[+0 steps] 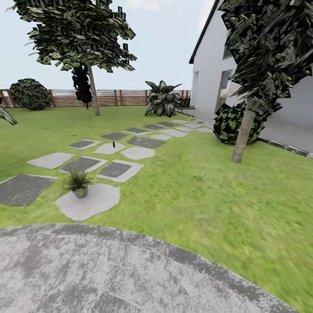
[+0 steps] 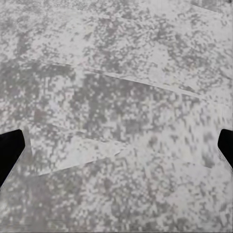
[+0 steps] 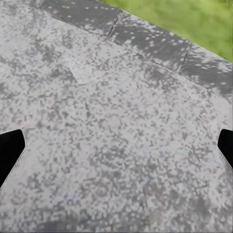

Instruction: Pick up the pesticide atomizer in the garden and spray insectifuge to fully cover both potted plants in the garden.

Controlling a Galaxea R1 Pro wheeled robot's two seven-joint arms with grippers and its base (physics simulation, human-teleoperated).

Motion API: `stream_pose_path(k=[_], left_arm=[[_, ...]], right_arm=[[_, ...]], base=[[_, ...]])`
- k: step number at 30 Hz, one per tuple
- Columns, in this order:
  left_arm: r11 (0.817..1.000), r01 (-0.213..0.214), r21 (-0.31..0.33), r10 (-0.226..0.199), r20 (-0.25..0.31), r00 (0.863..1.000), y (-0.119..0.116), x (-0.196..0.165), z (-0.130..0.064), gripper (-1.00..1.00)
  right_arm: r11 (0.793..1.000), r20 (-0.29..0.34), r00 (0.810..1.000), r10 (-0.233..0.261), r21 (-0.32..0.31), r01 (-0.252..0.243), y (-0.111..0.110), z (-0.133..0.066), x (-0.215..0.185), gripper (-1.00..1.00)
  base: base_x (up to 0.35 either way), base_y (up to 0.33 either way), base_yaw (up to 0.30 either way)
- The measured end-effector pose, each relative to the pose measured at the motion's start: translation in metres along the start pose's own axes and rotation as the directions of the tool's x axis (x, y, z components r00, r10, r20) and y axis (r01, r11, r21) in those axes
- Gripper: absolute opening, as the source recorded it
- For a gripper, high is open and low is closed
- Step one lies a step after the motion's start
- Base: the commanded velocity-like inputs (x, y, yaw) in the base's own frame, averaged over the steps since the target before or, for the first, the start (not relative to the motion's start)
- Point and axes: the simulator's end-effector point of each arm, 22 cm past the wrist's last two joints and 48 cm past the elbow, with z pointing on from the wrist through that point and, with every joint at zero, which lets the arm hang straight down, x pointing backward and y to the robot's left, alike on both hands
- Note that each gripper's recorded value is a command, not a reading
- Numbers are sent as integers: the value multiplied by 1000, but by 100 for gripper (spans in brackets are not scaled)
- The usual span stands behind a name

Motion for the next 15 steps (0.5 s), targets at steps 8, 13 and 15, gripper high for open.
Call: stream_pose_path(k=[8, 13, 15], left_arm=[[1000, 6, -4, -6, 0, 1000, 2, 0, 0, 100], [1000, 8, -5, -8, 0, 1000, 3, 0, 0, 100], [1000, 7, -4, -7, 0, 1000, 2, 0, 0, 100]], right_arm=[[1000, 0, 1000, 1, 0, -1, 0, 0, 0, 100], [1000, 1, 1000, 1, 0, -1, 0, 0, 0, 100], [1000, 1, 1000, 2, 0, -2, 0, 0, 0, 100]], base=[[340, 0, 0], [340, 0, 0], [340, 0, 0]])
